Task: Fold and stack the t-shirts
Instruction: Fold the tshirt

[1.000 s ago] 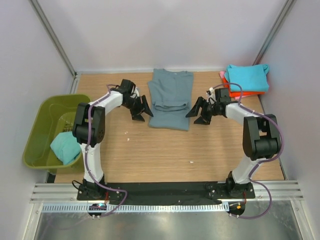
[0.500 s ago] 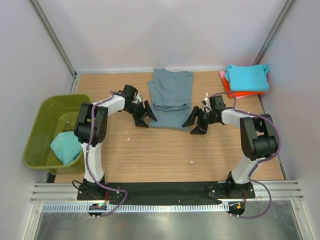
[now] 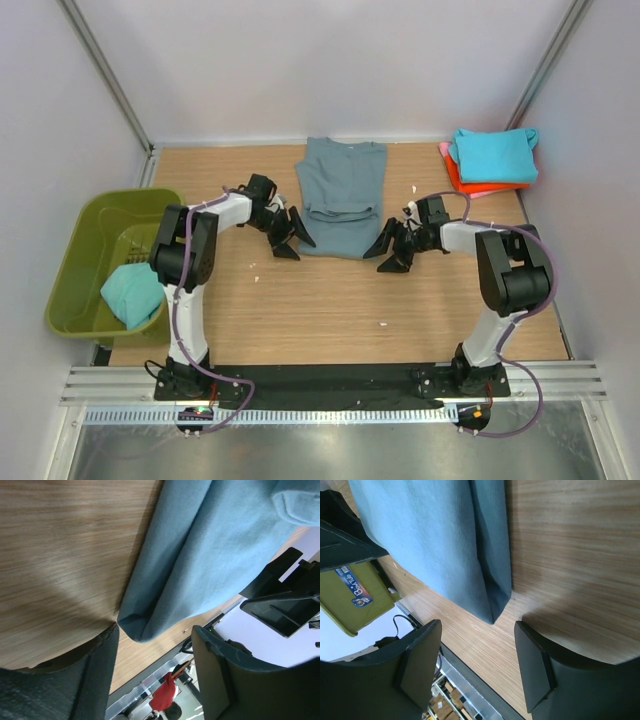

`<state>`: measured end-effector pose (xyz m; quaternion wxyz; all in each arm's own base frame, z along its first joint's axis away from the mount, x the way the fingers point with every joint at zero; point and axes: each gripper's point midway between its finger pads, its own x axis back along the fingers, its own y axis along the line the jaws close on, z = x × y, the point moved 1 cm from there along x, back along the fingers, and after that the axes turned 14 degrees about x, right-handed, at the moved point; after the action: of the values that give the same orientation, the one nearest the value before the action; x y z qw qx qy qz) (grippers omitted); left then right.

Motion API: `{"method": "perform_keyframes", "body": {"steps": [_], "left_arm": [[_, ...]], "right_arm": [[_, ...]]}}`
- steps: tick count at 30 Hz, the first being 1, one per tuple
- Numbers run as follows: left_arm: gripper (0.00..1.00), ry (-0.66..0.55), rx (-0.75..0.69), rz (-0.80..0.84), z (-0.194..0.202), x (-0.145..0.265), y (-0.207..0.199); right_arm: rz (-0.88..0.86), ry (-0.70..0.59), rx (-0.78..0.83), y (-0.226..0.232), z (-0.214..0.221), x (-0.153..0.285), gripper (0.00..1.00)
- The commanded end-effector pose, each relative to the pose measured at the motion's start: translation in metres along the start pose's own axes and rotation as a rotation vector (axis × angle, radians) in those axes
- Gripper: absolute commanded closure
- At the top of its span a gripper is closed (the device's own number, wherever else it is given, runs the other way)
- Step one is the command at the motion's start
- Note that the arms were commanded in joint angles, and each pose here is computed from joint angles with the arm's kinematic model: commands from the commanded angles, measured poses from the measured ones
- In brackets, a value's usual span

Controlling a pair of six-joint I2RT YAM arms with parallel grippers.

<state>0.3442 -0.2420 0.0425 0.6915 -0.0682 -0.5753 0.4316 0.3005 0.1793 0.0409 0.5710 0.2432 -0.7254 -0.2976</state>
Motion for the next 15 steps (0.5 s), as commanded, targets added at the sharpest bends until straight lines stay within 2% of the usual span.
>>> {"method": "perform_keyframes", "body": {"steps": [1, 7, 12, 15], "left_arm": [[0.39, -0.014, -0.004, -0.023, -0.007, -0.011, 0.008], [0.54, -0.033, -0.012, -0.028, -0.014, -0.015, 0.008], [0.59, -0.042, -0.015, -0.018, -0.017, -0.015, 0.004], [0.59, -0.045, -0.013, -0.023, -0.017, -0.016, 0.006]], "right_arm": [[0.022, -0.036, 0.016, -0.003, -0.015, -0.009, 0.35], [0.021, -0.039, 0.025, -0.003, -0.018, -0.011, 0.45], [0.021, -0.053, 0.027, -0.006, -0.018, -0.013, 0.55], [0.026, -0.069, 0.034, -0.006, -0.022, -0.013, 0.55]]}}
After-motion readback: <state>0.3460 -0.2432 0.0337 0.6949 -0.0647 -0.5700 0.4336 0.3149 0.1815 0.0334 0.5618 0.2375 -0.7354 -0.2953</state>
